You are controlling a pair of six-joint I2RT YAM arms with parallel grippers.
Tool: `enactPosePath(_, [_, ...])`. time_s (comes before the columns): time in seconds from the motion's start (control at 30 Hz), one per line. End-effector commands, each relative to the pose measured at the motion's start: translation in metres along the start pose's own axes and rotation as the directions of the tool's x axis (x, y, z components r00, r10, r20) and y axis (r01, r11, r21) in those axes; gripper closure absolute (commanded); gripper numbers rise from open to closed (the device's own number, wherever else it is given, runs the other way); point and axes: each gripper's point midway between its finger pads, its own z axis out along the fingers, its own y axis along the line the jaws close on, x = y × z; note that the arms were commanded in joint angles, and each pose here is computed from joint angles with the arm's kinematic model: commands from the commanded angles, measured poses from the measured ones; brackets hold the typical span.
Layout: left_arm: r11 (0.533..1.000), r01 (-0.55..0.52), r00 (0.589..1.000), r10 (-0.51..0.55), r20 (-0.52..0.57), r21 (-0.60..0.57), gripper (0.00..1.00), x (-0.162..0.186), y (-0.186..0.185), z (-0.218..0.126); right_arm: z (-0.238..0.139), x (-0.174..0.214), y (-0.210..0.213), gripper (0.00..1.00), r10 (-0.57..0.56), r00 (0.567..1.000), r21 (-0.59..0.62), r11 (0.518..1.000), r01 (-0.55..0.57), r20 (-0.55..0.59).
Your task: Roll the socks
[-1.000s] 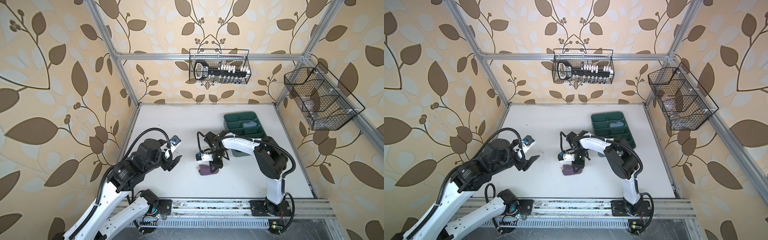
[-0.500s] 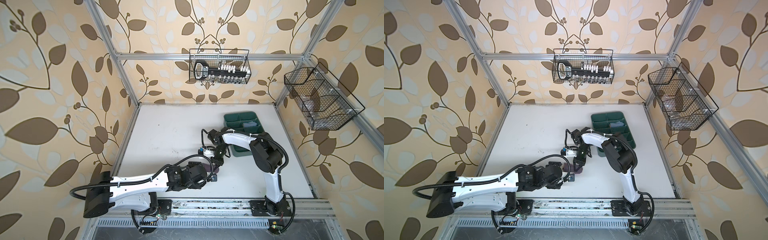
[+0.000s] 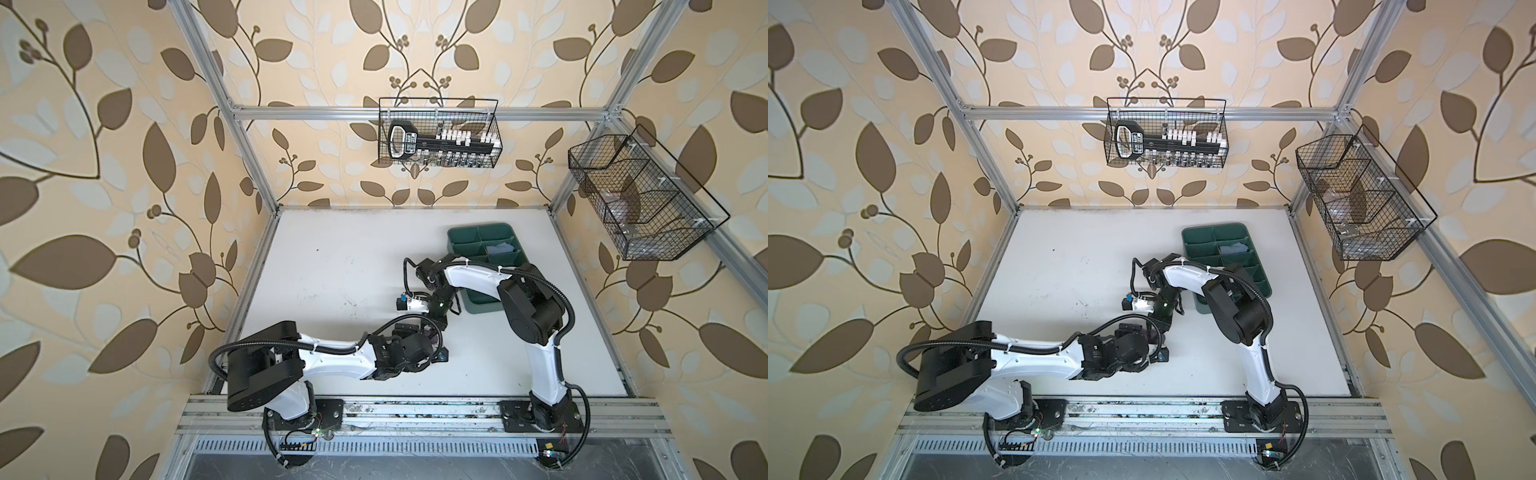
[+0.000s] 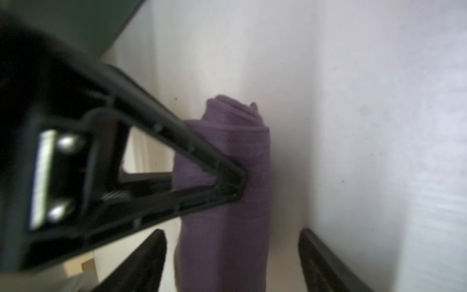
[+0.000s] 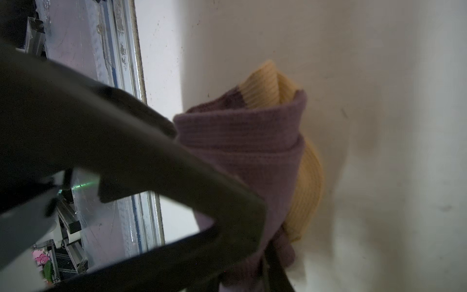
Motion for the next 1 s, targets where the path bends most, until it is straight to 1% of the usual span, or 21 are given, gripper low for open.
enactPosePath(0.0, [0.999,0.037,0.999,-0.038,0.031,0.022,0.32,-0.017,0.006,0.006,0.02,0.026,-0.01,0.84,0.0,0.993,0.034,0.999,0.004,-0.118])
enactPosePath(0.07, [0.999,0.048,0.999,-0.048,-0.025,-0.001,0.49,-0.01,0.008,0.014,0.019,0.027,-0.01,0.83,-0.004,0.993,0.036,0.999,0.008,-0.115])
enactPosePath(0.1, [0.999,0.053,0.997,-0.053,-0.055,0.002,0.59,-0.005,0.007,0.018,0.018,0.025,-0.009,0.83,-0.008,0.994,0.036,0.999,0.012,-0.108])
enactPosePath(0.17, [0.998,0.054,0.993,-0.052,-0.102,0.016,0.75,0.001,0.002,0.024,0.015,0.023,-0.007,0.81,-0.019,0.995,0.04,0.999,0.022,-0.093])
enactPosePath(0.23, [0.998,0.064,0.989,-0.059,-0.137,0.03,0.97,0.007,-0.002,0.027,0.009,0.02,-0.005,0.79,-0.032,0.997,0.05,0.998,0.035,-0.073])
enactPosePath(0.27, [0.996,0.072,0.986,-0.065,-0.152,0.047,1.0,0.008,-0.004,0.026,0.006,0.017,-0.005,0.78,-0.042,0.997,0.063,0.997,0.046,-0.058])
enactPosePath(0.33, [0.991,0.099,0.983,-0.083,-0.163,0.095,1.0,0.005,-0.008,0.022,-0.009,0.008,-0.005,0.73,-0.075,0.997,0.114,0.991,0.074,0.007])
enactPosePath(0.4, [0.972,0.127,0.98,-0.094,-0.173,0.196,1.0,0.004,-0.019,0.012,-0.034,-0.004,-0.007,0.65,-0.114,0.986,0.219,0.972,0.086,0.118])
enactPosePath(0.47, [0.939,0.169,0.977,-0.118,-0.18,0.3,1.0,0.002,-0.027,-0.002,-0.066,-0.012,-0.01,0.56,-0.149,0.963,0.331,0.941,0.068,0.226])
enactPosePath(0.5, [0.92,0.198,0.972,-0.14,-0.187,0.339,1.0,0.002,-0.027,-0.009,-0.087,-0.015,-0.01,0.53,-0.176,0.943,0.399,0.915,0.051,0.283])
enactPosePath(0.53, [0.895,0.224,0.968,-0.159,-0.195,0.385,1.0,0.002,-0.029,-0.015,-0.106,-0.017,-0.011,0.53,-0.193,0.925,0.452,0.892,0.027,0.326])
enactPosePath(0.57, [0.864,0.257,0.961,-0.179,-0.212,0.433,1.0,0.003,-0.03,-0.021,-0.13,-0.018,-0.012,0.52,-0.211,0.9,0.511,0.86,-0.015,0.382])
enactPosePath(0.63, [0.811,0.333,0.939,-0.236,-0.251,0.481,1.0,0.007,-0.026,-0.028,-0.179,-0.014,-0.016,0.5,-0.231,0.84,0.607,0.782,-0.14,0.491])
enactPosePath(0.67, [0.776,0.365,0.927,-0.254,-0.275,0.514,1.0,0.01,-0.026,-0.032,-0.206,-0.008,-0.019,0.5,-0.237,0.801,0.644,0.731,-0.225,0.55])
enactPosePath(0.77, [0.712,0.452,0.89,-0.321,-0.322,0.538,1.0,0.019,-0.018,-0.032,-0.282,0.019,-0.01,0.49,-0.292,0.666,0.688,0.556,-0.466,0.687])
enactPosePath(0.8, [0.699,0.472,0.88,-0.342,-0.329,0.537,1.0,0.021,-0.014,-0.031,-0.3,0.028,0.0,0.49,-0.327,0.63,0.693,0.505,-0.514,0.705])
enactPosePath(0.83, [0.684,0.485,0.874,-0.355,-0.332,0.545,1.0,0.021,-0.012,-0.031,-0.311,0.034,0.012,0.49,-0.362,0.611,0.704,0.466,-0.535,0.704])
enactPosePath(0.87, [0.67,0.494,0.869,-0.363,-0.336,0.555,1.0,0.022,-0.01,-0.03,-0.316,0.037,0.027,0.49,-0.407,0.599,0.722,0.441,-0.532,0.69])
enactPosePath(0.9, [0.66,0.501,0.865,-0.371,-0.338,0.56,1.0,0.023,-0.007,-0.029,-0.315,0.037,0.042,0.49,-0.444,0.595,0.742,0.429,-0.515,0.67])
enactPosePath(0.93, [0.648,0.507,0.862,-0.376,-0.34,0.569,1.0,0.023,-0.006,-0.028,-0.308,0.037,0.054,0.49,-0.47,0.608,0.769,0.415,-0.486,0.639])
enactPosePath(0.97, [0.629,0.511,0.86,-0.379,-0.342,0.586,1.0,0.022,-0.006,-0.028,-0.295,0.036,0.066,0.5,-0.495,0.639,0.807,0.399,-0.436,0.589])
